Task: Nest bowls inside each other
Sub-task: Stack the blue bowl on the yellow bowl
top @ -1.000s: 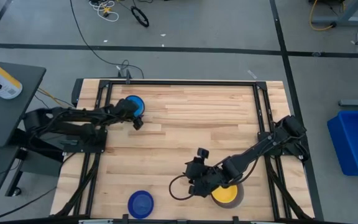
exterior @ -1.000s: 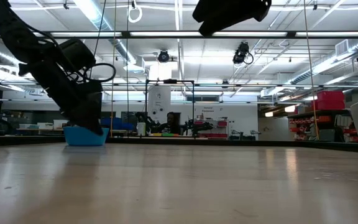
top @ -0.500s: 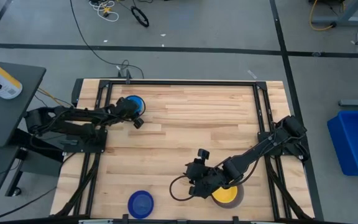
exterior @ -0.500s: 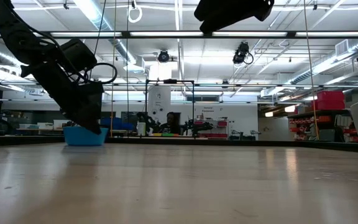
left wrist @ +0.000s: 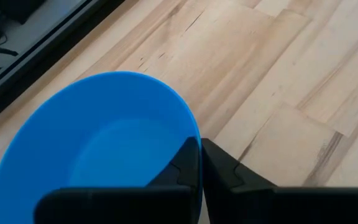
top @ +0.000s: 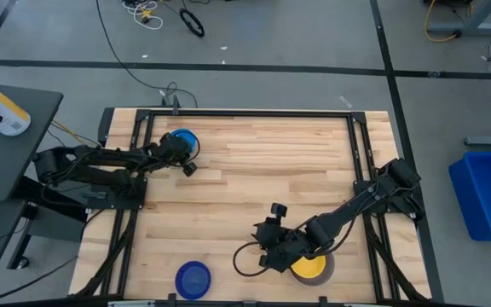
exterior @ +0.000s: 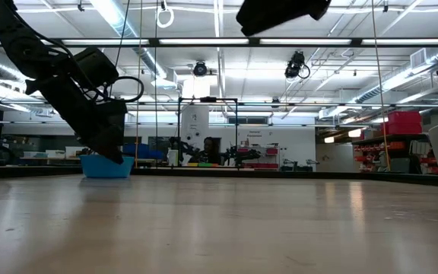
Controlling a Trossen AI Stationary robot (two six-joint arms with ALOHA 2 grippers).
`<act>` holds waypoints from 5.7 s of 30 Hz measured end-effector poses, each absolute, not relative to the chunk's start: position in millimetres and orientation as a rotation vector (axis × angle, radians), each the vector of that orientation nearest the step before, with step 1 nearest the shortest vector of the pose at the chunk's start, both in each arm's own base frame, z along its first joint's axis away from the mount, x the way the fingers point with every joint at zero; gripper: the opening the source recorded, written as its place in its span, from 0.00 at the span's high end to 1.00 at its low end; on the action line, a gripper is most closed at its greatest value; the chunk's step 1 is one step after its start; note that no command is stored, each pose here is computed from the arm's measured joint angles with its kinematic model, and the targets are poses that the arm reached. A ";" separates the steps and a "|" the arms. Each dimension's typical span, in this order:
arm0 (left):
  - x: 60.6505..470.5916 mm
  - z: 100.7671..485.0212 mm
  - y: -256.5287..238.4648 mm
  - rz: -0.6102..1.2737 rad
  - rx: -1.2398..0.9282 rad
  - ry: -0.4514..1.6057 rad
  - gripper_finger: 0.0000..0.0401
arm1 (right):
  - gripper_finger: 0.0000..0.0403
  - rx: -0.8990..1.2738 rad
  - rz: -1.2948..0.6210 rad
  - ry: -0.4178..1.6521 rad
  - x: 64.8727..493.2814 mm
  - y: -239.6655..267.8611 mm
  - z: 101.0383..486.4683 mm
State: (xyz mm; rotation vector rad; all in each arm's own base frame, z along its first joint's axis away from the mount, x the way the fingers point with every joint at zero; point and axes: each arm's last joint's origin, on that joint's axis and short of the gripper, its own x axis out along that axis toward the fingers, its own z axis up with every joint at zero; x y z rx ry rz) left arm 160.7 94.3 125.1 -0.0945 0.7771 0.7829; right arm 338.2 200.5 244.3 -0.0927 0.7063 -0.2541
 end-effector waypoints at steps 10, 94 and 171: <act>160.7 125.1 94.3 0.779 -0.094 0.778 0.99 | 0.99 -0.356 -0.255 0.484 303.0 225.1 293.1; 164.4 128.8 95.6 0.737 -0.081 0.727 0.99 | 0.95 0.042 -0.263 0.096 137.5 -10.2 155.1; 445.4 193.0 -198.5 -0.572 0.284 0.087 0.99 | 0.95 0.055 -0.321 0.137 136.4 -15.3 150.8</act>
